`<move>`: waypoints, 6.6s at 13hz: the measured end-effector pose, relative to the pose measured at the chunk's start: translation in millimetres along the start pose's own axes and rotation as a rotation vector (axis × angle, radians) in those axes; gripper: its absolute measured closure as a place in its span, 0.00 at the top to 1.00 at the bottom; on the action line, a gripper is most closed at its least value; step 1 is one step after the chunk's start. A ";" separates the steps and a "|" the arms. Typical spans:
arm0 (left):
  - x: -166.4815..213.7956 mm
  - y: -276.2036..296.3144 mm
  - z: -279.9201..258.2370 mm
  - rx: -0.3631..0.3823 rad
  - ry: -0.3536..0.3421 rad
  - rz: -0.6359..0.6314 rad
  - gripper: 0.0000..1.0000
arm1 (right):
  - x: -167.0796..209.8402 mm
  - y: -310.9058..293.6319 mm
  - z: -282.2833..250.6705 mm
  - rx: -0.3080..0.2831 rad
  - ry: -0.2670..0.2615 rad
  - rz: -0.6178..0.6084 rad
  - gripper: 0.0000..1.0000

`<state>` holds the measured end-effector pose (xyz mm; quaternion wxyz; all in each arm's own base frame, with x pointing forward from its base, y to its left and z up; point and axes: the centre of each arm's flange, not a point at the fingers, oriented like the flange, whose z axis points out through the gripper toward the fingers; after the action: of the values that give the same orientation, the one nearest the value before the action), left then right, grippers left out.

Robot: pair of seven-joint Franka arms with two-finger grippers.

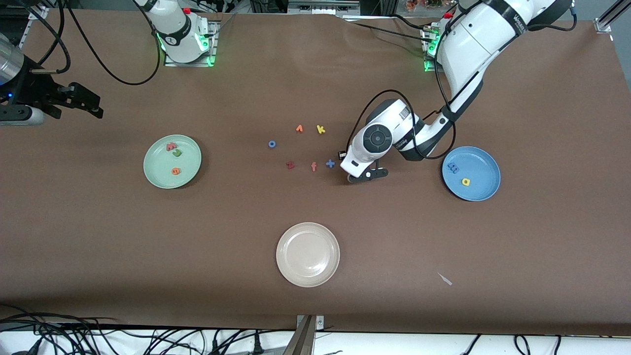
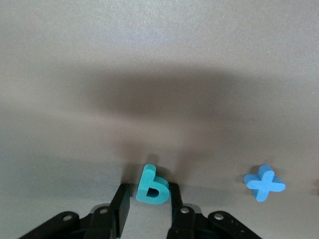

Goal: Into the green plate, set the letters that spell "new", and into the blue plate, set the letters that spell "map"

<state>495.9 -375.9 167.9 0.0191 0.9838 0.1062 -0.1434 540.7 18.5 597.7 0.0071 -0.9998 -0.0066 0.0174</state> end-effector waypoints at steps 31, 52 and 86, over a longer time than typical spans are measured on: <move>161.5 -347.1 -72.8 0.229 -0.134 0.276 0.31 | 4.1 0.7 -3.5 0.001 0.038 0.001 1.00; 148.3 -290.9 -280.9 0.255 -0.030 0.281 1.00 | 2.3 8.0 -7.7 0.002 0.046 0.015 1.00; 100.1 -278.5 -398.8 0.001 0.247 0.356 1.00 | 1.9 8.3 -7.3 0.002 0.042 0.015 1.00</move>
<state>640.8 -56.4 519.4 0.0303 0.9971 -0.0680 -0.0164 543.0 10.2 604.9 0.0081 -1.0000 0.0011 -0.0034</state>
